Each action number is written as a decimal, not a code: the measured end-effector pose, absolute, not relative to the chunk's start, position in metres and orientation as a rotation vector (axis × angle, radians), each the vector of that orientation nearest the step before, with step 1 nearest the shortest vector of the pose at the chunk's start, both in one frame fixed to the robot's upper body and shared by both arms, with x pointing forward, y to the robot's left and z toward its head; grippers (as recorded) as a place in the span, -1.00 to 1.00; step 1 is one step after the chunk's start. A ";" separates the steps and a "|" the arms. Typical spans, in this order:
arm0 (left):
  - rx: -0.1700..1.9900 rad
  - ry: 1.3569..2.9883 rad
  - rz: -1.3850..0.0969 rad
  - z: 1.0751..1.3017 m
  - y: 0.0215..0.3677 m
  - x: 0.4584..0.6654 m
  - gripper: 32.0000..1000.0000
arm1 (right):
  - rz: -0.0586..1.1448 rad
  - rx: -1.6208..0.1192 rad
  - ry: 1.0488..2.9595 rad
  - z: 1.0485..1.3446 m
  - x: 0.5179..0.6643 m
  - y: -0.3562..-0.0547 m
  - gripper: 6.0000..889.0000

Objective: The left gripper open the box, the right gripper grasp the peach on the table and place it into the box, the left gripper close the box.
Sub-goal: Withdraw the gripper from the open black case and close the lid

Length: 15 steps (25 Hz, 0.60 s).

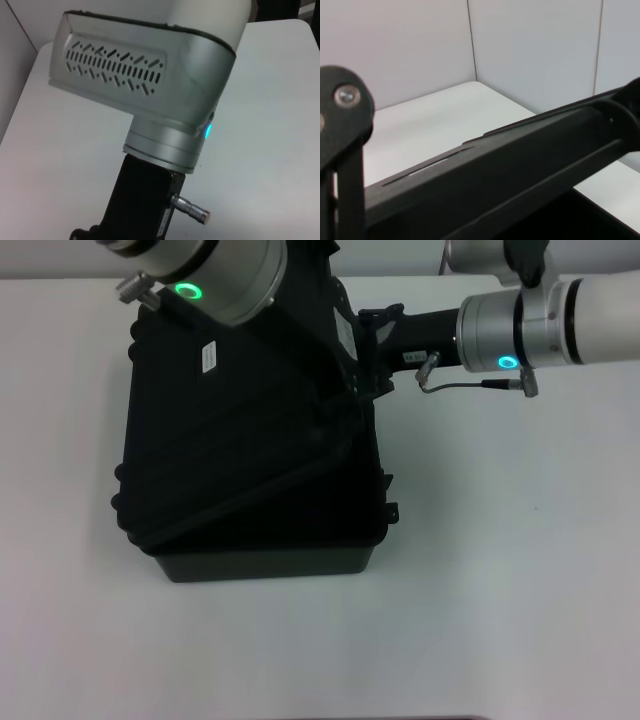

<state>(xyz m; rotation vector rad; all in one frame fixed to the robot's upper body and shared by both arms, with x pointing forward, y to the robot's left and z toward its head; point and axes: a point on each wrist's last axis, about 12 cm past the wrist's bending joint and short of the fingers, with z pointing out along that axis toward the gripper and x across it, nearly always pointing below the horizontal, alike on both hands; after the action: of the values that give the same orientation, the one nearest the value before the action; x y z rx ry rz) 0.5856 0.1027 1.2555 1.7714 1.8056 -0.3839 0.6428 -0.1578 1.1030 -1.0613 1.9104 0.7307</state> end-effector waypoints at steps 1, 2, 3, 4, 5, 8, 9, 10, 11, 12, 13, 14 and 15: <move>1.771 1.807 -0.384 1.255 0.103 0.586 -0.85 | 0.735 -1.058 1.910 1.103 0.642 -0.159 0.93; 1.771 1.808 -0.385 1.255 0.103 0.586 -0.85 | 0.743 -1.057 1.908 1.103 0.641 -0.159 0.93; 1.770 1.808 -0.385 1.255 0.103 0.586 -0.85 | 0.743 -1.057 1.908 1.103 0.641 -0.159 0.93; 1.770 1.809 -0.385 1.255 0.103 0.586 -0.85 | 0.770 -1.058 1.903 1.103 0.638 -0.162 0.93; 1.770 1.810 -0.385 1.255 0.103 0.586 -0.85 | 0.778 -1.058 1.901 1.103 0.637 -0.164 0.93; 1.769 1.812 -0.385 1.254 0.104 0.586 -0.85 | 0.796 -1.041 1.902 1.104 0.633 -0.176 0.93; 1.765 1.818 -0.387 1.253 0.105 0.585 -0.85 | 0.803 -1.031 1.906 1.104 0.632 -0.181 0.93; 1.764 1.820 -0.387 1.252 0.106 0.585 -0.85 | 0.807 -1.020 1.910 1.105 0.631 -0.186 0.93; 1.763 1.822 -0.388 1.252 0.106 0.585 -0.85 | 0.811 -1.010 1.915 1.107 0.629 -0.191 0.93; 1.762 1.824 -0.388 1.251 0.107 0.585 -0.85 | 0.814 -1.002 1.918 1.108 0.628 -0.196 0.93; 1.762 1.825 -0.388 1.251 0.107 0.585 -0.85 | 0.822 -0.993 1.921 1.111 0.626 -0.202 0.93; 1.761 1.826 -0.388 1.251 0.108 0.585 -0.85 | 0.828 -0.986 1.923 1.114 0.625 -0.208 0.93; 1.761 1.828 -0.388 1.250 0.108 0.585 -0.85 | 0.835 -0.978 1.926 1.117 0.622 -0.215 0.93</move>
<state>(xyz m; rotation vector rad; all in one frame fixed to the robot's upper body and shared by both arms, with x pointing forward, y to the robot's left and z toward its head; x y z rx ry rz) 0.5850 0.1079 1.2503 1.7605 1.8279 -0.3885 0.6221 -0.2150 1.1173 -0.9779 1.9264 0.8346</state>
